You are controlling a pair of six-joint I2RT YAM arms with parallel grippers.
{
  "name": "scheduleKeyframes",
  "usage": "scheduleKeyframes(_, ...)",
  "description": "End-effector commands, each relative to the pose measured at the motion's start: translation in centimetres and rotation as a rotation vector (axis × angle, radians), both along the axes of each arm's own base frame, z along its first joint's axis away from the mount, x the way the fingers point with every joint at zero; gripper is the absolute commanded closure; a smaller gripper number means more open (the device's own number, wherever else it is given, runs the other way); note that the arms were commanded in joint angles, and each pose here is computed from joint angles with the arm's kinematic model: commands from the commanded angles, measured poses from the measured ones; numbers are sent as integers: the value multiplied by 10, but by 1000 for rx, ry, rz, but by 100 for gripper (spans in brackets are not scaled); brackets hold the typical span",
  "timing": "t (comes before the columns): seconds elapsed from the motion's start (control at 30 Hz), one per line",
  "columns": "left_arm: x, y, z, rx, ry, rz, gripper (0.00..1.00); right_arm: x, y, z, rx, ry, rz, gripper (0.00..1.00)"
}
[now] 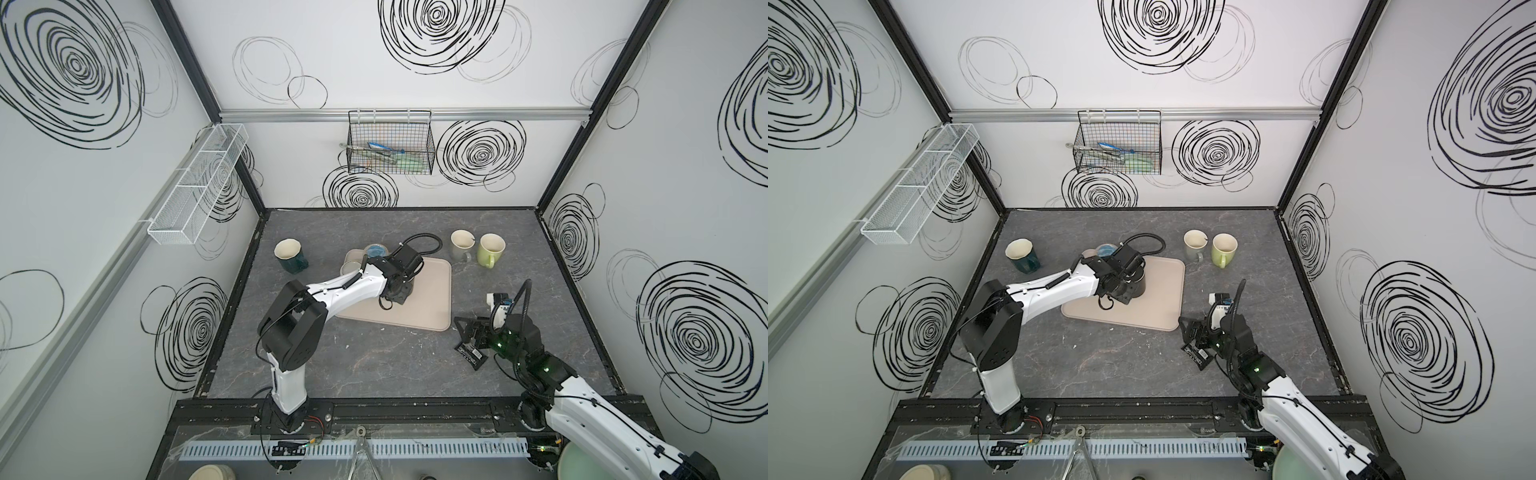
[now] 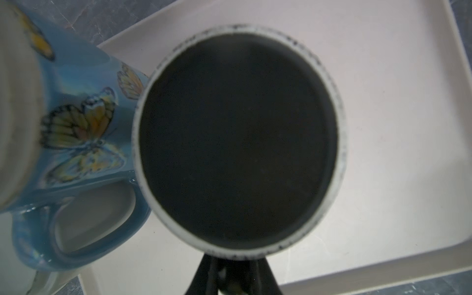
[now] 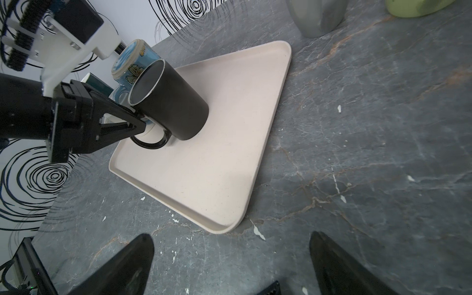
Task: Turn the mug right side up
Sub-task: 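Raise and tilt the black mug sideways with the left gripper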
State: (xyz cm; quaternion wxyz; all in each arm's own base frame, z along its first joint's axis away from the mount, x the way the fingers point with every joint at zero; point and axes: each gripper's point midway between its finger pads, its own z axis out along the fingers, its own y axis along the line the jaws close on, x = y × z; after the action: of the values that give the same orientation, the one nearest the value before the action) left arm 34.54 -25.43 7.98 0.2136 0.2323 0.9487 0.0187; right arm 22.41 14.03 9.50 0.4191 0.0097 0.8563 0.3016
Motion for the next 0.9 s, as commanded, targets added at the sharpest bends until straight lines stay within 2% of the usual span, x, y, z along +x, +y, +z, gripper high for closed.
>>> scheduleKeyframes(0.0, -1, 3, -7, 49, 19, 1, 90, 1, 0, 3, 12, -16, 1, 0)
scheduleKeyframes(0.03, -1, 4, -7, 55, 14, 1, 100, 0, 1, 3, 16, -19, 6, 0)
scheduleKeyframes(0.27, -1, 0, 16, 41, -49, 3, 100, -3, 5, 3, 44, -27, 31, 0)
scheduleKeyframes(0.63, -24, -19, 78, -334, -112, 47, 100, -9, 14, 9, 108, -29, 87, 0)
scheduleKeyframes(0.87, -34, -13, 92, -439, -115, 59, 100, -11, 18, 10, 153, -18, 99, 0)
